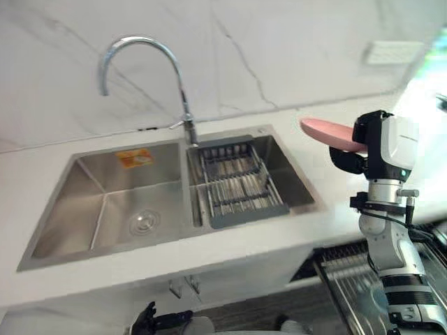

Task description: Walk over to the sink, pick up the cup, carry it to the dishwasher, place the cup inside the dishwasher, then close the dishwasher door

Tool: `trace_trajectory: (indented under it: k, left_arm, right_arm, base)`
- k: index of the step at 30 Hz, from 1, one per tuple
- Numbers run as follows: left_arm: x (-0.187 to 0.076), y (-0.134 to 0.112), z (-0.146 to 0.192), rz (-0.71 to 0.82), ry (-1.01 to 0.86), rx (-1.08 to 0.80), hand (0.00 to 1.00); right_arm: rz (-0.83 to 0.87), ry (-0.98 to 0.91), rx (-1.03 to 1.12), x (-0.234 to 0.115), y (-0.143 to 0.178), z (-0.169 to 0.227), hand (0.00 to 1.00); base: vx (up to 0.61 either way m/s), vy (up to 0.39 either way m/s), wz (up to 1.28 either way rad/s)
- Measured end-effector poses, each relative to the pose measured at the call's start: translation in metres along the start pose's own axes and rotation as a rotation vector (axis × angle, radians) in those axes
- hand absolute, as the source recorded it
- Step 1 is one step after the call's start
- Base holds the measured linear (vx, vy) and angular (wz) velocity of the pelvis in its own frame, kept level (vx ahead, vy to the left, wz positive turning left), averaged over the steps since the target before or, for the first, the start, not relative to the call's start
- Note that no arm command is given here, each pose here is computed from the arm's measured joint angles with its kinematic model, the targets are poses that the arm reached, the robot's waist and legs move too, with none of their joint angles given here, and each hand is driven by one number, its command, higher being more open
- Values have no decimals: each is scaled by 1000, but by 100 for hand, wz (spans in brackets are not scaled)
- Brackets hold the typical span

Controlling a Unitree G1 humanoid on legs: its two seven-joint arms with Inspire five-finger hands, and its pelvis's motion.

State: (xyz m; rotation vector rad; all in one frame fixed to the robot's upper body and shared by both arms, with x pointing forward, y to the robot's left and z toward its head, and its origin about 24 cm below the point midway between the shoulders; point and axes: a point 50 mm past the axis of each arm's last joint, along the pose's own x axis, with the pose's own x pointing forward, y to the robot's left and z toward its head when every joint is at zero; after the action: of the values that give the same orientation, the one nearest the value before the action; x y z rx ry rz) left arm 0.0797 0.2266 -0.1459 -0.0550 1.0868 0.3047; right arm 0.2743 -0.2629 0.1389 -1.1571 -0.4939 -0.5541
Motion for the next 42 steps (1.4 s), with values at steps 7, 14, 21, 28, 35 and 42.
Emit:
trace_trajectory:
  k: [7, 14, 21, 28, 35, 42]
  left_arm:
    - [-2, 13, -8, 81, 26, -66, 100]
    - [6, 21, 19, 114, 4, -154, 100]
    - [15, -14, 70, 5, -122, -208, 100]
    - [16, -16, 94, 0, -199, -221, 100]
    - [16, -43, 118, -12, -287, -134, 100]
    - [14, -60, 127, -34, -373, -108, 100]
  right_arm:
    - [-11, -42, -16, 6, -6, 2, 0]
    - [-62, -69, -30, 41, -13, 7, 0]
    - [-107, -37, -87, 56, -28, -1, 0]
    - [-150, 102, -146, 64, -28, -18, 0]
    - [-238, 126, -126, 101, -41, -4, 0]
    - [-100, 210, -144, 105, -14, -10, 0]
  base:
    - [-159, 154, -108]
    - [-16, -169, -53]
    - [-118, -143, -2]
    - [-63, 1, 7]
    - [-41, 47, 9]
    - [-24, 54, 20]
